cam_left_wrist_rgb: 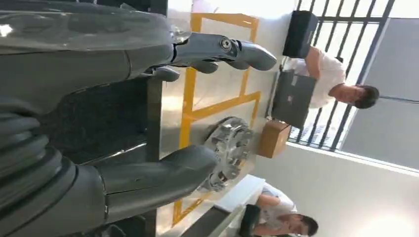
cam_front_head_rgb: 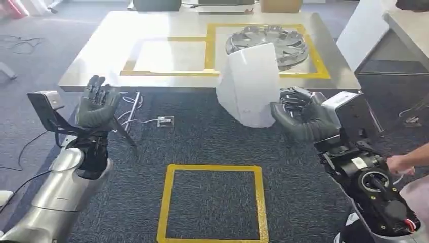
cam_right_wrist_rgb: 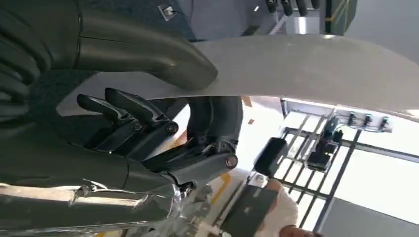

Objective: Take the parts from the cabinet and place them on the table.

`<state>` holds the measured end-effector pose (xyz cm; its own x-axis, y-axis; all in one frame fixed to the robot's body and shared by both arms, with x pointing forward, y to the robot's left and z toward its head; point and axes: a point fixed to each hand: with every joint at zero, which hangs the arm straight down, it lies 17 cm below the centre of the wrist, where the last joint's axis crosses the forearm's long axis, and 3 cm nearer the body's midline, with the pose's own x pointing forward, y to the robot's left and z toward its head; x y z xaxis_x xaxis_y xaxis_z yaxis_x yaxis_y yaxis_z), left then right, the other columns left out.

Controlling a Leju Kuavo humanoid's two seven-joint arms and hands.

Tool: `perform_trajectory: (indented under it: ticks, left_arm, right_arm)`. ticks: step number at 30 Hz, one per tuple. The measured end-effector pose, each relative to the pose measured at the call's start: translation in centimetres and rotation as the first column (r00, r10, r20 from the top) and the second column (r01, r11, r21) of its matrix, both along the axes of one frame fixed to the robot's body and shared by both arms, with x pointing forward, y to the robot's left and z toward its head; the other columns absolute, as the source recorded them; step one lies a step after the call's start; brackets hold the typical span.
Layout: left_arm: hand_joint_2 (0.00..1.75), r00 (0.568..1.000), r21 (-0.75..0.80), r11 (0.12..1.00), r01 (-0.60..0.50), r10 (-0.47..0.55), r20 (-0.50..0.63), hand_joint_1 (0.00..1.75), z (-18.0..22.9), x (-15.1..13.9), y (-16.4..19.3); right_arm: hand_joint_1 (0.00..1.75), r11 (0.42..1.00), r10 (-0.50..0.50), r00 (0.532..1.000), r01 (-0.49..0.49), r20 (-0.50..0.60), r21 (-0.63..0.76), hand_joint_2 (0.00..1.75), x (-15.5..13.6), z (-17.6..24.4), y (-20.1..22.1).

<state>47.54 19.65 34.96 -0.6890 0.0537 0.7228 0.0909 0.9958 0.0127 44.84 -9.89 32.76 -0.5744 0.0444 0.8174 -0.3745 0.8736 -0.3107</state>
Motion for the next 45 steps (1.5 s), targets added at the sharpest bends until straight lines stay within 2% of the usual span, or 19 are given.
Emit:
perform_trajectory:
  ticks: [45]
  left_arm:
    - [1.75, 0.999, 0.0, 1.0, 0.015, -0.015, 0.032, 0.0, 1.0, 0.1, -0.7]
  right_arm:
    - [1.75, 1.0, -0.007, 0.999, 0.007, 0.035, -0.012, 1.75, 0.5, 0.8, -0.1]
